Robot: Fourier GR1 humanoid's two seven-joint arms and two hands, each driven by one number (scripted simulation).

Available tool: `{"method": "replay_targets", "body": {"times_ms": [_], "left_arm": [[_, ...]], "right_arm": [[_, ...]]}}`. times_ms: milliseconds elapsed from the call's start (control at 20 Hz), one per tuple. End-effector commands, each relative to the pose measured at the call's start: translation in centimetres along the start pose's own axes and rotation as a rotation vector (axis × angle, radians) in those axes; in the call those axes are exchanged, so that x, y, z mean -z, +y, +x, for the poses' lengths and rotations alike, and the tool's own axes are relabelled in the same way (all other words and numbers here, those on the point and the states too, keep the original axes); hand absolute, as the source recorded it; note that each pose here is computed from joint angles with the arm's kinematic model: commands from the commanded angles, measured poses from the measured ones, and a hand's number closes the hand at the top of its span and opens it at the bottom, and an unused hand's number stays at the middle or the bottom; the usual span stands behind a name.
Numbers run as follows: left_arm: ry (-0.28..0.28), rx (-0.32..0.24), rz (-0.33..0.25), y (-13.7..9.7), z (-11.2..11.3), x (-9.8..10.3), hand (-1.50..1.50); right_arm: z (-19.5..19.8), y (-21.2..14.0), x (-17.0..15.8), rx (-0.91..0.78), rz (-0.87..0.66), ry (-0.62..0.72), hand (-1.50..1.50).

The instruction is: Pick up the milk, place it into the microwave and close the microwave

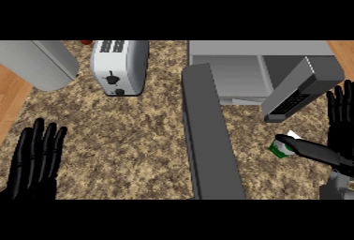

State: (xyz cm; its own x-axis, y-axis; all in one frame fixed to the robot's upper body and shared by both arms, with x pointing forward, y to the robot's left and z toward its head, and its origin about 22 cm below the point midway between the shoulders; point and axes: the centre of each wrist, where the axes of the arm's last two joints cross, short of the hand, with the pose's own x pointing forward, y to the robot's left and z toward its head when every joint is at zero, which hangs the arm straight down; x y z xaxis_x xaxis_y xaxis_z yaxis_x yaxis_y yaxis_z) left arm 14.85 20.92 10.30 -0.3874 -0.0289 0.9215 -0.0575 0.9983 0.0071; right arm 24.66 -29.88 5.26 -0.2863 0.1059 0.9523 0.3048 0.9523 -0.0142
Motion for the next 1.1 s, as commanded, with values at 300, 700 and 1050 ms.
{"method": "replay_targets", "body": {"times_ms": [300,700,1050], "left_arm": [[0.019,-0.009,-0.009,-1.2,-0.2,-1.6,-1.5],[0.006,-0.006,-0.013,-0.4,0.2,-2.5,-1.5],[0.01,-0.008,-0.014,0.1,3.0,-3.6,-1.5]], "right_arm": [[-6.4,-0.7,-5.8,-0.039,-0.043,0.082,-1.5],[-10.3,-5.6,-6.8,-0.064,-0.089,0.118,-1.5],[-14.0,-6.4,-7.5,-0.04,-0.085,0.13,-1.5]]}}
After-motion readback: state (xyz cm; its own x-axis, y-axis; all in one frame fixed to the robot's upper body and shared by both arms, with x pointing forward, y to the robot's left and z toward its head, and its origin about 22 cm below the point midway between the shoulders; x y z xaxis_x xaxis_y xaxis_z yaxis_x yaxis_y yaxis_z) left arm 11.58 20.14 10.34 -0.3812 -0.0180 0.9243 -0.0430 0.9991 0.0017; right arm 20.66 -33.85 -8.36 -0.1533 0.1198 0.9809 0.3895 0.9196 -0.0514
